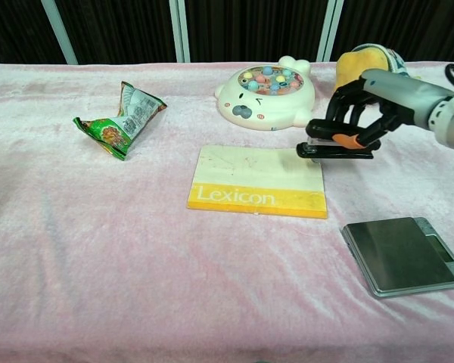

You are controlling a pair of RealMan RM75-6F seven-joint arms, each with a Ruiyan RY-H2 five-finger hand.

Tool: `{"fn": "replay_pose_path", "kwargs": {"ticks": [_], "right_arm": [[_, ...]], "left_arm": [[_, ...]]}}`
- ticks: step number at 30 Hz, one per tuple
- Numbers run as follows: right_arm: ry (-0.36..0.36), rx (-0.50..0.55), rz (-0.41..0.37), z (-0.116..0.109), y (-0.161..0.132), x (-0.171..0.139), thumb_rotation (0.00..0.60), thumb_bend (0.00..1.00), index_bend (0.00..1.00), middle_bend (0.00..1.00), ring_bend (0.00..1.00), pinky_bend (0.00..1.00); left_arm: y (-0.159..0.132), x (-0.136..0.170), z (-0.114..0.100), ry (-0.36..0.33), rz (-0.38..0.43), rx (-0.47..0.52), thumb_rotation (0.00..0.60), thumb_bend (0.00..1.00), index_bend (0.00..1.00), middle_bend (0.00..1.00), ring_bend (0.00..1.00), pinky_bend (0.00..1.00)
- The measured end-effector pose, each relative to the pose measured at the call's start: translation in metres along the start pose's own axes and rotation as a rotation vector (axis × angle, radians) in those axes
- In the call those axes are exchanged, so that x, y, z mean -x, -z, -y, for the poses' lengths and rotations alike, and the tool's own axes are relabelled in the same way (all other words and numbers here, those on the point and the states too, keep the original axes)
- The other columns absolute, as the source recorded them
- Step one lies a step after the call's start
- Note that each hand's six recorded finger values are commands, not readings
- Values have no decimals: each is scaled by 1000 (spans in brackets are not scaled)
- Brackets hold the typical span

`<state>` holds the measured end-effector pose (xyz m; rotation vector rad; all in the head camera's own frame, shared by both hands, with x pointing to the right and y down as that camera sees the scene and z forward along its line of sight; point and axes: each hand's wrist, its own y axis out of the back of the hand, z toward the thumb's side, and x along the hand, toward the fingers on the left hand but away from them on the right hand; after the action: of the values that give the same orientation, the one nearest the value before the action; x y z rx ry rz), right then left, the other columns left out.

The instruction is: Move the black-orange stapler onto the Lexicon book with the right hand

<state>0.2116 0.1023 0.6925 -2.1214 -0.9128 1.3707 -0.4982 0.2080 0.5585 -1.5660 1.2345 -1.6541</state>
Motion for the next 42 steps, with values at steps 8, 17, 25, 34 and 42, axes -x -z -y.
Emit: {"fn": "replay_pose_path", "kwargs": {"ticks": [8,17,25,34,42], "right_arm": [[-26,34,20,20,-47,18,600,406,588,494,462,162],[-30,35,19,41,-87,28,600,405,588,495,463,162],[-8,-11,42,52,-95,37,600,404,588,487,463,163],[-10,-4,40,57,-95,36,600,322,584,459,458,162],[-18,-4,39,61,-95,36,600,303,482,362,412,162]], "left_arm": [[-1,0,0,3,1,0,600,307,193,29,0,6],[-1,0,0,2,-1,2,600,308,193,29,0,6],[-1,0,-1,3,-1,4,600,307,193,29,0,6],[-1,0,-1,8,-3,1,600,308,192,29,0,6],[-1,0,-1,5,-5,2,600,307,190,29,0,6]]}}
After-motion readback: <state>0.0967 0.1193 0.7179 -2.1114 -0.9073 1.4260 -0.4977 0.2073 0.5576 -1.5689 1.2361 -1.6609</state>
